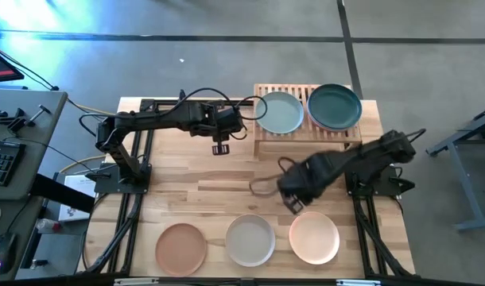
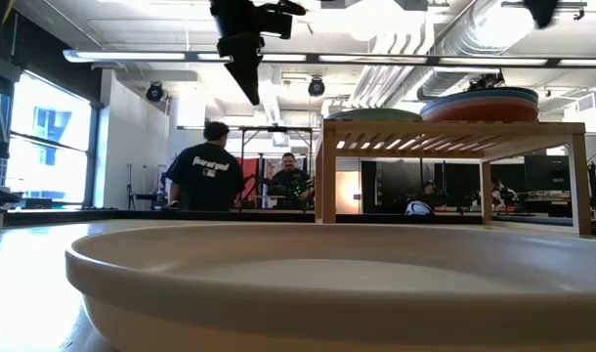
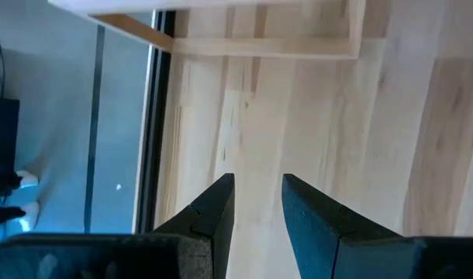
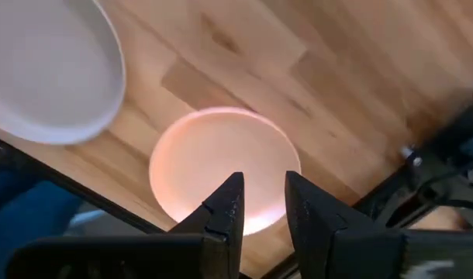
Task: Place and stack plates onto a shelf
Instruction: Stack the light yellow plate on top of the light blue plate onto the shelf
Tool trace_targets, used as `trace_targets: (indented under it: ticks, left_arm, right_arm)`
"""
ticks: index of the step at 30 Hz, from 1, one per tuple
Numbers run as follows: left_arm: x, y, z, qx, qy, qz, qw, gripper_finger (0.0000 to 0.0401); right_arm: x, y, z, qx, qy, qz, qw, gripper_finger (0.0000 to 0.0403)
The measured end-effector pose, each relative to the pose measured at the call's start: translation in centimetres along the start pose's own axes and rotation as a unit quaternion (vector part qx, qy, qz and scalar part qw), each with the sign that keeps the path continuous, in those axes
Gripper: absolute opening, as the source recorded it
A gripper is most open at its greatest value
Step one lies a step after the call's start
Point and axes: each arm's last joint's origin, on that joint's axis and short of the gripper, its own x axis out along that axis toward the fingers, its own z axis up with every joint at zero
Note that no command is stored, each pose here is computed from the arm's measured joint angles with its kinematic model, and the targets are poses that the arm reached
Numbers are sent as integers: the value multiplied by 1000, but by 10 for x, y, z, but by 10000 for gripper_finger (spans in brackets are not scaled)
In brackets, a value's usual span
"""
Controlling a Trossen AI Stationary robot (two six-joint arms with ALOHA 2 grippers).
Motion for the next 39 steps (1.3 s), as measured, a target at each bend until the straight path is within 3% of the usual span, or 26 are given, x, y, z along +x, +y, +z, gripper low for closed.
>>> trace_targets:
  ticks: [15,22,29,39]
  left_arm:
    - [0,0,4,-129,-18,-13,991,99]
    - [0,0,3,-174,-17,-14,984,99]
    - [0,-2,4,-193,-16,-39,980,99]
    - [0,-2,4,-214,-15,-49,976,99]
  right_arm:
    - [64,31,-78,-135,6,40,990,74]
    - [93,30,-97,-129,8,40,991,74]
    - [110,36,-110,-123,0,84,989,100]
    - [151,58,-138,-195,3,106,975,117]
